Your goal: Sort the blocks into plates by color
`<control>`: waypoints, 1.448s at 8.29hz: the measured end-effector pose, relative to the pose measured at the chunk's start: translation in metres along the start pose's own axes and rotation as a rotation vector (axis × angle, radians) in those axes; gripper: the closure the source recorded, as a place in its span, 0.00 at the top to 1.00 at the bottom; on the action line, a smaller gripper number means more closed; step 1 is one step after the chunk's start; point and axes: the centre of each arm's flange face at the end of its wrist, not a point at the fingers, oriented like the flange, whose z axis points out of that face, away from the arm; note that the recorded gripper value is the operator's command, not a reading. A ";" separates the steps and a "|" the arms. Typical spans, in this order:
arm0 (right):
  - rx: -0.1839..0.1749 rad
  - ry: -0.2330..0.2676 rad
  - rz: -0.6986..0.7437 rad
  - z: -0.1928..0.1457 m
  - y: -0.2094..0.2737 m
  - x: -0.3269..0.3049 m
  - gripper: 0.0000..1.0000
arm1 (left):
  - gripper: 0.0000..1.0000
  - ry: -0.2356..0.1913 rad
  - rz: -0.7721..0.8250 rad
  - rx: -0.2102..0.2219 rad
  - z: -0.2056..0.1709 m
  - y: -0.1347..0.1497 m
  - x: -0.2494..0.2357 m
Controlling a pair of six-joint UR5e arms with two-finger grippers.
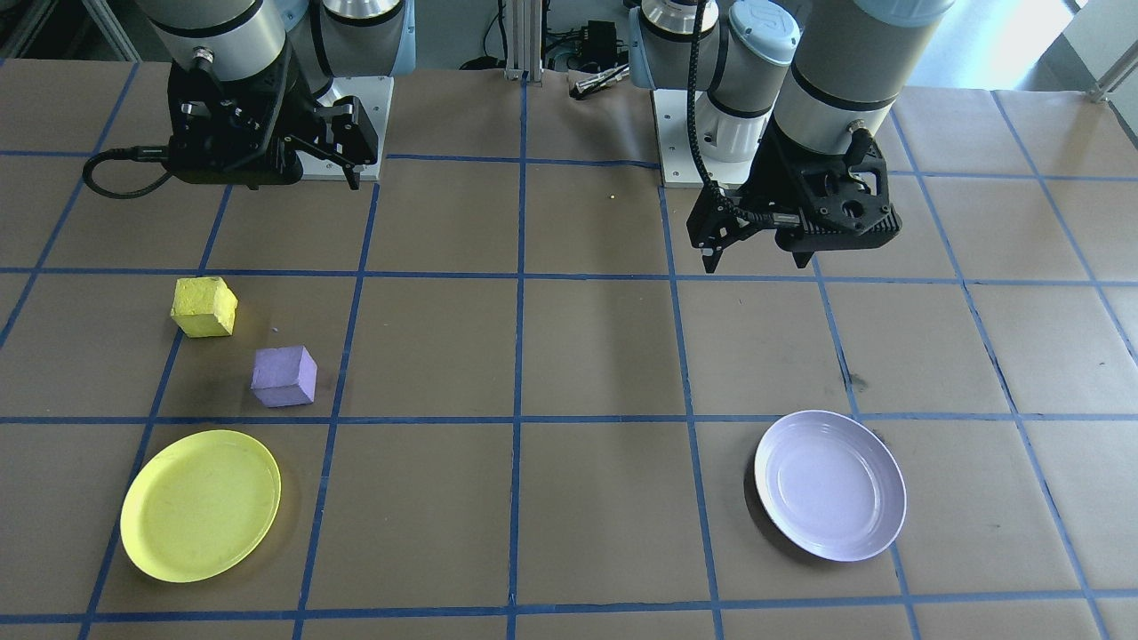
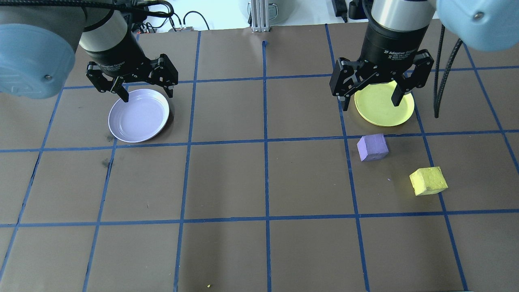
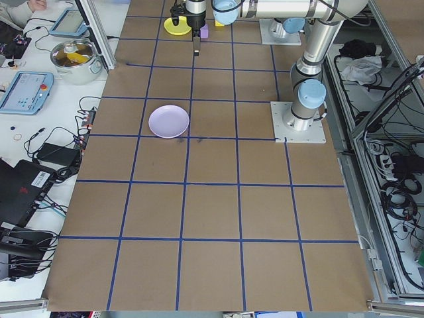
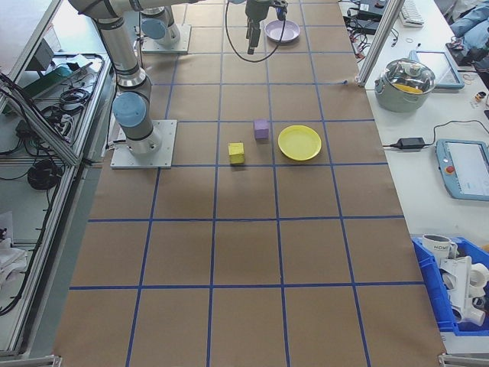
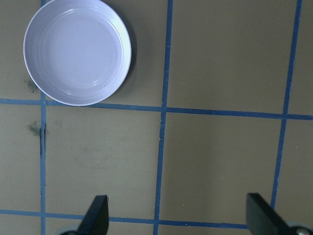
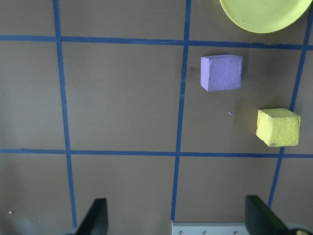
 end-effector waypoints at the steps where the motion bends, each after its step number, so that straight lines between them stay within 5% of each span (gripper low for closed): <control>1: -0.001 0.000 -0.001 0.000 0.000 0.000 1.00 | 1.00 0.000 -0.001 0.000 0.000 0.000 0.000; 7: -0.004 0.000 -0.010 0.004 -0.003 0.004 1.00 | 1.00 0.001 -0.002 0.001 0.000 0.000 -0.001; 12: -0.080 0.000 -0.056 0.064 -0.025 0.116 1.00 | 1.00 0.001 -0.002 -0.001 0.000 0.000 -0.001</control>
